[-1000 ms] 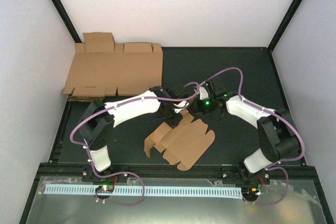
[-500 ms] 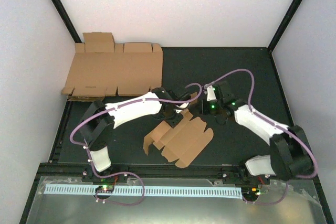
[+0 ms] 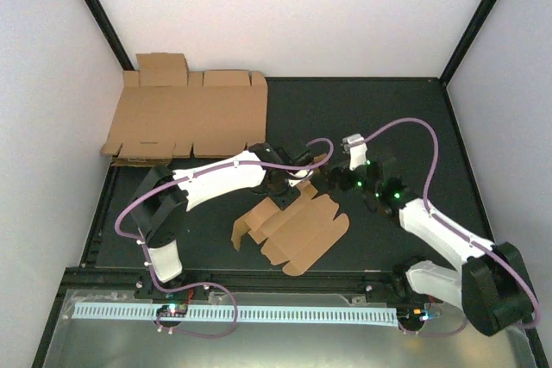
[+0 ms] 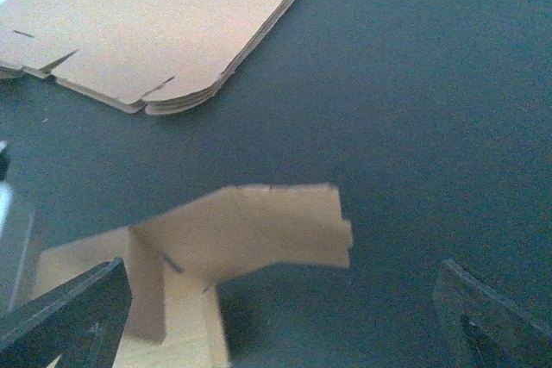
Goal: Fold the paper box
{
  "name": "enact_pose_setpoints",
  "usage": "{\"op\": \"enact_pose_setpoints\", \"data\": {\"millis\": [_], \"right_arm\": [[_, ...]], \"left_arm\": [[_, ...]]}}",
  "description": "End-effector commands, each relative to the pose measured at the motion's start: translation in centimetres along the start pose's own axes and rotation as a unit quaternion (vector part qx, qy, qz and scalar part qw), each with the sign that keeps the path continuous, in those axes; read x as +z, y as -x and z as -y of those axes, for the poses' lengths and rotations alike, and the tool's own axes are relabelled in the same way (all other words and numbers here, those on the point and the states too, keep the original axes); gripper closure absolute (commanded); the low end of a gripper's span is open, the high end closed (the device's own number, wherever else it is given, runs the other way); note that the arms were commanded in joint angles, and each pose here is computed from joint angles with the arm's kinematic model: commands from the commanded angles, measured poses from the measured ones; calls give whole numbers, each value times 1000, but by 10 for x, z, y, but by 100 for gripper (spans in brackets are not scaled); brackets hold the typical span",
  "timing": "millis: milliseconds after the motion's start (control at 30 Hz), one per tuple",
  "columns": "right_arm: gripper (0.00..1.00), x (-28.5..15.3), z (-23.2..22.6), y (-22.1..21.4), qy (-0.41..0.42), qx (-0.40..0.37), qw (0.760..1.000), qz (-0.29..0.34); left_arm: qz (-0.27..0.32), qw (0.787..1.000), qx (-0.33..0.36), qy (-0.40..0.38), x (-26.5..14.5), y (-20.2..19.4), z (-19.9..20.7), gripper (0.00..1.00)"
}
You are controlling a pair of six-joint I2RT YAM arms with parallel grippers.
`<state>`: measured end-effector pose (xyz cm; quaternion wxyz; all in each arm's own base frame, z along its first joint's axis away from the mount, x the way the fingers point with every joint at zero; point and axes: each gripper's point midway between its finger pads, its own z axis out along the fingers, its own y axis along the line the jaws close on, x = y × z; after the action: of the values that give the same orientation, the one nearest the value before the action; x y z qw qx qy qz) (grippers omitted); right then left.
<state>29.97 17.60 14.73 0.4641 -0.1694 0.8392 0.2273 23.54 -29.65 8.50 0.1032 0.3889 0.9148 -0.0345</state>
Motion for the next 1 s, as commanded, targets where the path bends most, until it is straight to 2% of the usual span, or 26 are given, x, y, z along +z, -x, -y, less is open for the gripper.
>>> {"op": "enact_pose_setpoints", "data": {"millis": [0, 33, 167, 333, 533, 667, 800, 967], "right_arm": [[1, 19, 10, 19, -26, -91, 995, -21], [0, 26, 12, 13, -26, -98, 994, -46], [1, 38, 8, 10, -6, -123, 990, -76], [2, 41, 10, 7, -1, -135, 988, -79], [7, 39, 1, 7, 50, -121, 988, -80], [11, 36, -22, 10, 119, -102, 985, -68], [13, 38, -24, 4, 131, -113, 982, -82], [28, 41, -31, -2, 162, -113, 975, -103]], "left_arm": [[13, 999, 34, 4, -12, 8, 1, 51], [13, 999, 38, 6, -12, 8, 0, 52], [12, 999, 47, 11, -11, 7, -1, 51], [8, 999, 51, 16, -12, 3, -3, 52], [0, 997, 72, 22, -17, -4, -6, 51], [-12, 996, 85, 24, -18, -10, -7, 51], [-17, 995, 95, 35, -19, -15, -11, 51], [-4, 995, 99, 33, -28, -13, -11, 51]]}}
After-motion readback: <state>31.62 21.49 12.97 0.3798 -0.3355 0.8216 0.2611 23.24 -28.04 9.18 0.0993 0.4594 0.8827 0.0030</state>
